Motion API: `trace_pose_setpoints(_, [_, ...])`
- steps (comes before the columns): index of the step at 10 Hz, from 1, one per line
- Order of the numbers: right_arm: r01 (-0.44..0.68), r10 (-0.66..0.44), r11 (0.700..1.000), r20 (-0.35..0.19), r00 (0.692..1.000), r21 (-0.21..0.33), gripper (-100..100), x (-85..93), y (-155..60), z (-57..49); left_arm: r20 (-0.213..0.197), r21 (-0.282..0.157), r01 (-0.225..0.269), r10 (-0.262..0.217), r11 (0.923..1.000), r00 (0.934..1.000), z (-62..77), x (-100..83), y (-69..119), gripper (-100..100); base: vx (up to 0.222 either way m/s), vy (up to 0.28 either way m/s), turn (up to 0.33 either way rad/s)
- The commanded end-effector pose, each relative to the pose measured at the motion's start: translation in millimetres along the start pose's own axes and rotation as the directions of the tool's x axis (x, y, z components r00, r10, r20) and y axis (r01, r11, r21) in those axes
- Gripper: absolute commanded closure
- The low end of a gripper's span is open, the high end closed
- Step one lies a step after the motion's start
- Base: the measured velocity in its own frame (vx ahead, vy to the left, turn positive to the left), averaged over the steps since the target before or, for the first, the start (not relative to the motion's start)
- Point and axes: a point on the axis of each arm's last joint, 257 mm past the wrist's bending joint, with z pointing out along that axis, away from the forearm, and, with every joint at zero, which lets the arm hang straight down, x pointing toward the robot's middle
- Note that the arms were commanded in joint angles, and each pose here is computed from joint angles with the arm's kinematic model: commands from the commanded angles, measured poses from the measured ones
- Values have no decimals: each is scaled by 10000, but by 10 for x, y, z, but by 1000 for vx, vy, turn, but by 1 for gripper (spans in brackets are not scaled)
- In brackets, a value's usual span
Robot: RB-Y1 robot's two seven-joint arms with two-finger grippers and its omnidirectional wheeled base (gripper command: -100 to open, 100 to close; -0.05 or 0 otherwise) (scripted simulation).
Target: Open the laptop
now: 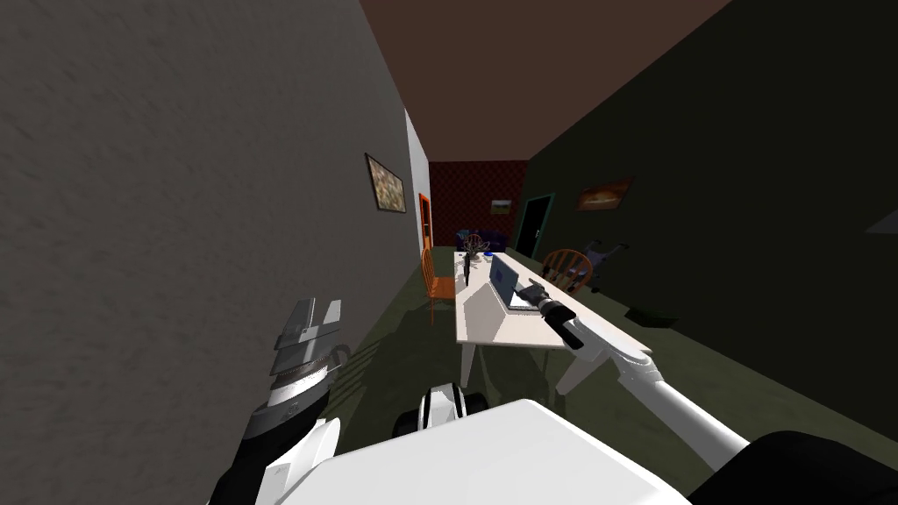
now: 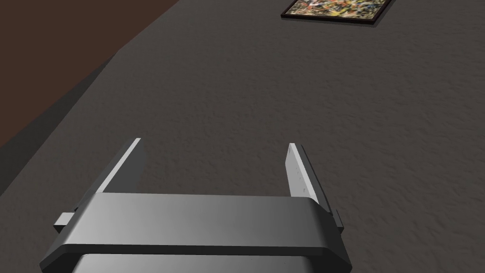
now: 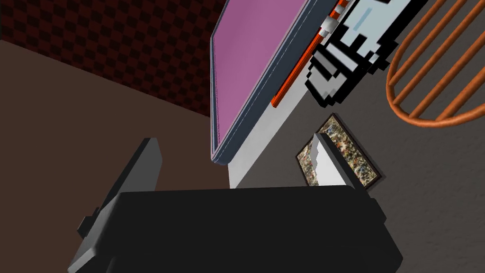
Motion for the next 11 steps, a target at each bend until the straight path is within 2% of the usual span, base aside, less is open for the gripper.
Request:
trace_pose_setpoints(1, [1305, -1295, 9907, -267, 9912, 389, -100, 43, -274, 47, 0, 0, 0, 0, 10000, 10000, 0, 0, 0, 0, 43, 119, -6])
trace_pose_setpoints(3, [2377, -2342, 9687, -544, 9707, 715, -100, 72, -515, 80, 1, 0, 1, -1, 10000, 10000, 0, 0, 0, 0, 59, 127, -2])
trace_pose_setpoints(4, [2072, -2046, 9762, -465, 9777, 633, -100, 78, -452, 83, 1, 0, 1, -1, 10000, 10000, 0, 0, 0, 0, 21, 59, -3])
trace_pose_setpoints(5, [2182, -2150, 9735, -508, 9753, 686, -100, 53, -563, 93, 0, 1, 0, 0, 10000, 10000, 0, 0, 0, 0, 101, 26, 25])
trace_pose_setpoints(6, [2167, -2137, 9740, -497, 9756, 665, -100, 69, -517, 88, -1, -1, -1, 1, 10000, 10000, 0, 0, 0, 0, 65, 13, 7])
trace_pose_setpoints(7, [2163, -2133, 9740, -495, 9757, 671, 100, 66, -525, 89, -1, 0, -2, 2, 10000, 10000, 0, 0, 0, 0, 11, 1, -5])
trace_pose_setpoints(8, [1410, -1378, 9871, -463, 9894, 760, 100, 89, -551, 122, -1, 0, -2, 2, 10000, 10000, 0, 0, 0, 0, -15, -73, 2])
trace_pose_setpoints(11, [251, -218, 9960, -392, 9990, 857, 100, 129, -572, 170, -2, 1, -2, 2, 10000, 10000, 1, 0, 0, 0, -65, -97, 37])
